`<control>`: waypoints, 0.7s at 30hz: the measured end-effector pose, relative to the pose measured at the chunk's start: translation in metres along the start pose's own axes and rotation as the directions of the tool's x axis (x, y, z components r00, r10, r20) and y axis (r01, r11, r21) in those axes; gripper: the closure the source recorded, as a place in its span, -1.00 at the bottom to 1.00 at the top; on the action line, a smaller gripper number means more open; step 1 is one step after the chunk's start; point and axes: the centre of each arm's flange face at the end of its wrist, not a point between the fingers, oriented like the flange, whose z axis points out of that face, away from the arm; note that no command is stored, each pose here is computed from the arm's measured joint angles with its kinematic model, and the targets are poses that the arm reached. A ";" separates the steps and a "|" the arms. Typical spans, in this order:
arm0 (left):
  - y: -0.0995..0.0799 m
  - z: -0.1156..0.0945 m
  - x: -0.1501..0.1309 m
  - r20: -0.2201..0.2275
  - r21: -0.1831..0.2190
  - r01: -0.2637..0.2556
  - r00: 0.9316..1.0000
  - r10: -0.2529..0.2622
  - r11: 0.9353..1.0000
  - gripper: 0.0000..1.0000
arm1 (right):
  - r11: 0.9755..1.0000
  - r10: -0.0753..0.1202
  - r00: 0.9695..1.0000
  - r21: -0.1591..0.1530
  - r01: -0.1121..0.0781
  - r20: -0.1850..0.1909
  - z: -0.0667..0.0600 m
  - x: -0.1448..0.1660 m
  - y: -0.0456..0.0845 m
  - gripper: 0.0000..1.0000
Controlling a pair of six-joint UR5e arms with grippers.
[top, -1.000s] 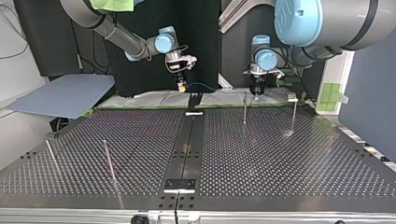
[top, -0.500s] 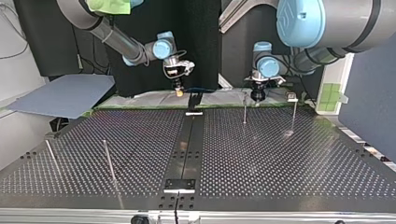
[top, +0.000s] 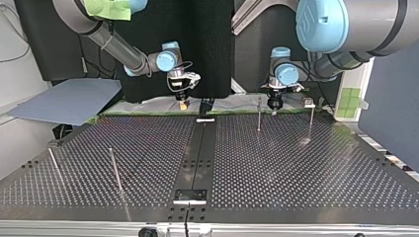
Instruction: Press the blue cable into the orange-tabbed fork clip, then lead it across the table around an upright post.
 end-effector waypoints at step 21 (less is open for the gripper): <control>0.009 0.009 -0.010 0.056 0.007 0.010 0.998 -0.010 1.000 0.05 | 1.000 0.003 1.000 -0.029 -0.004 -0.017 0.010 0.009 0.020 1.00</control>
